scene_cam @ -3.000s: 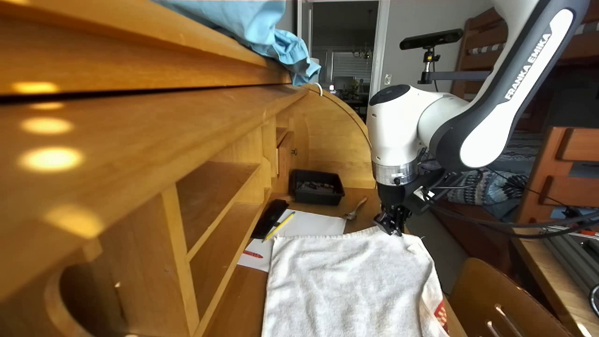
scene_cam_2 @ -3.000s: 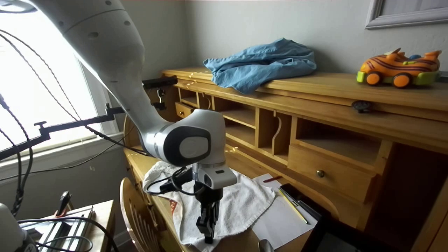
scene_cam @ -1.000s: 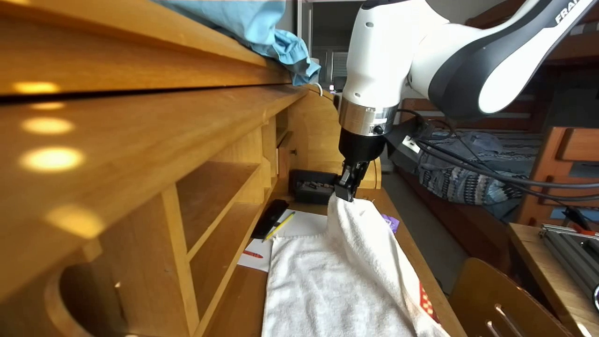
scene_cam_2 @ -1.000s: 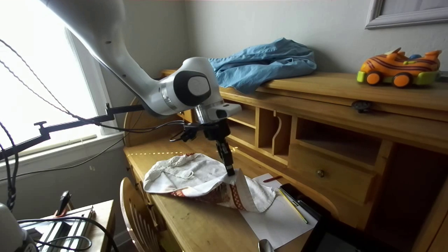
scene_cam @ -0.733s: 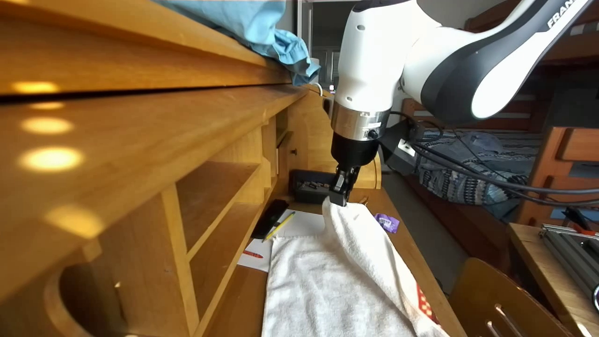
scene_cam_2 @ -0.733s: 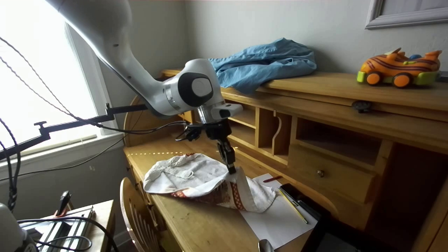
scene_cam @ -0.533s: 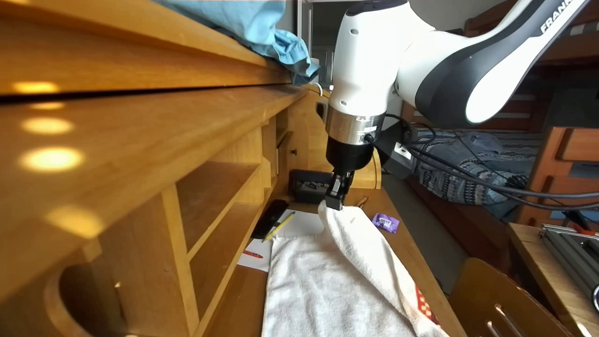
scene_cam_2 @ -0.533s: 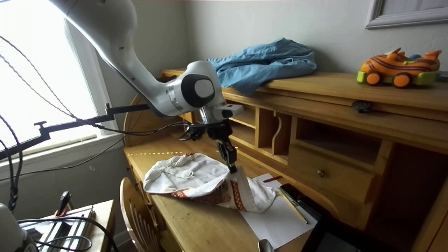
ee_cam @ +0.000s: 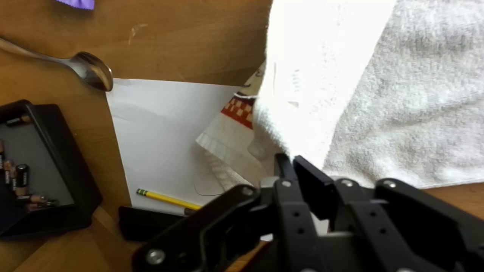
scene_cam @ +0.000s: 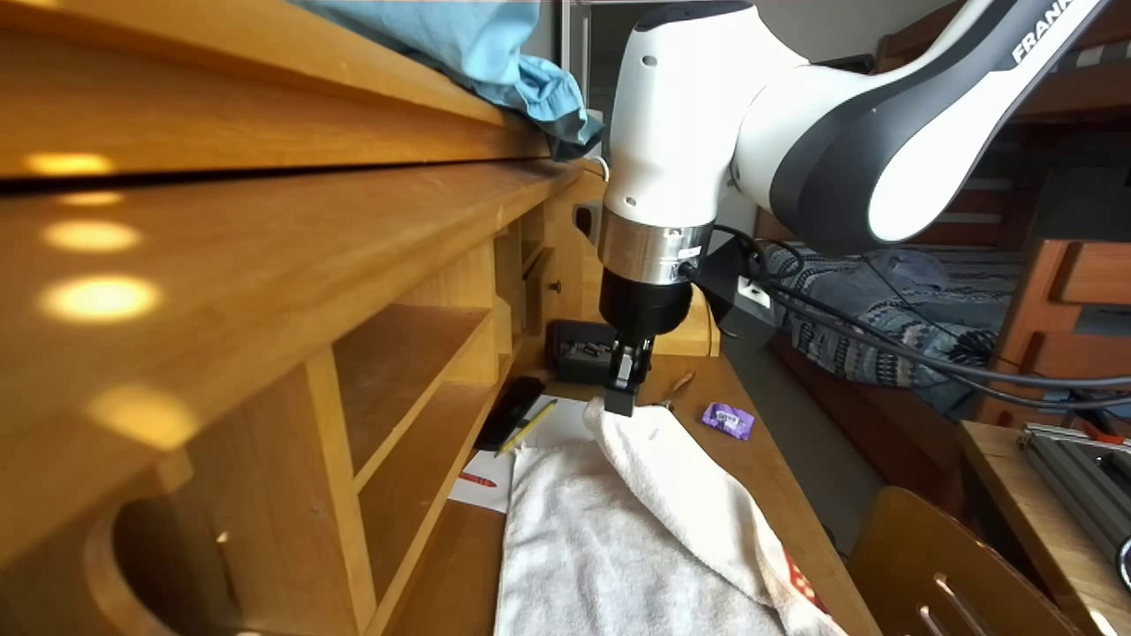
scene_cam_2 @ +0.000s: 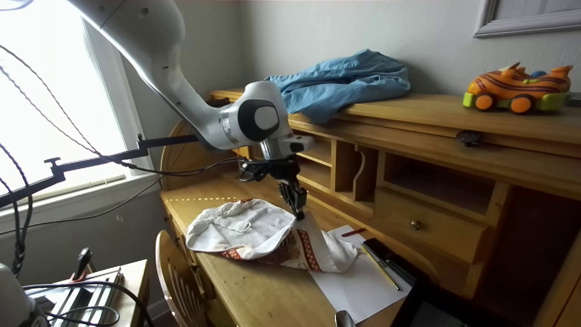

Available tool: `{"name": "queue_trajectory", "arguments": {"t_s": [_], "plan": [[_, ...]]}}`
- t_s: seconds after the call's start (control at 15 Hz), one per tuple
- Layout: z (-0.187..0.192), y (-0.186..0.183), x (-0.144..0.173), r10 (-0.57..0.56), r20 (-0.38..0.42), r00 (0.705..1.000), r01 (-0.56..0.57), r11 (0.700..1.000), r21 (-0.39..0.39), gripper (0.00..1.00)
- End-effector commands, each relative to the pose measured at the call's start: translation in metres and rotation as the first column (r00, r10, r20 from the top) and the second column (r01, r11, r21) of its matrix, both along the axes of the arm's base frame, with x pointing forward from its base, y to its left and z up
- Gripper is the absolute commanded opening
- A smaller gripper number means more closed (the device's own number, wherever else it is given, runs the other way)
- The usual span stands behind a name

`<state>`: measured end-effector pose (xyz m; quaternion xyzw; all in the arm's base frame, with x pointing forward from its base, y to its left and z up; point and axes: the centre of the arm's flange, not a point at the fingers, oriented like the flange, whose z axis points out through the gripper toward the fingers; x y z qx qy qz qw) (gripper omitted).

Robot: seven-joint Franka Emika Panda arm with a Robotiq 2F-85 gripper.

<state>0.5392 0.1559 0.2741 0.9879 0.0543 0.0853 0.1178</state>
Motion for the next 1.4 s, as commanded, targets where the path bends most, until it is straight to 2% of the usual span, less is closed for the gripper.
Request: {"name": "queue_trajectory", "arguments": {"t_s": [0.0, 0.33, 0.93, 1.0, 1.33], "plan": [[0.001, 0.007, 0.005, 0.06, -0.017, 0.998, -0.059, 0.997, 0.055, 0.02], [0.001, 0.018, 0.009, 0.146, -0.04, 0.988, -0.141, 0.984, 0.106, 0.02], [-0.004, 0.028, 0.028, 0.206, -0.071, 0.976, -0.2, 0.976, 0.083, 0.02], [-0.004, 0.024, 0.016, 0.191, -0.05, 0.98, -0.187, 0.979, 0.079, 0.07], [-0.005, 0.025, 0.02, 0.197, -0.054, 0.979, -0.192, 0.978, 0.077, 0.07]]}}
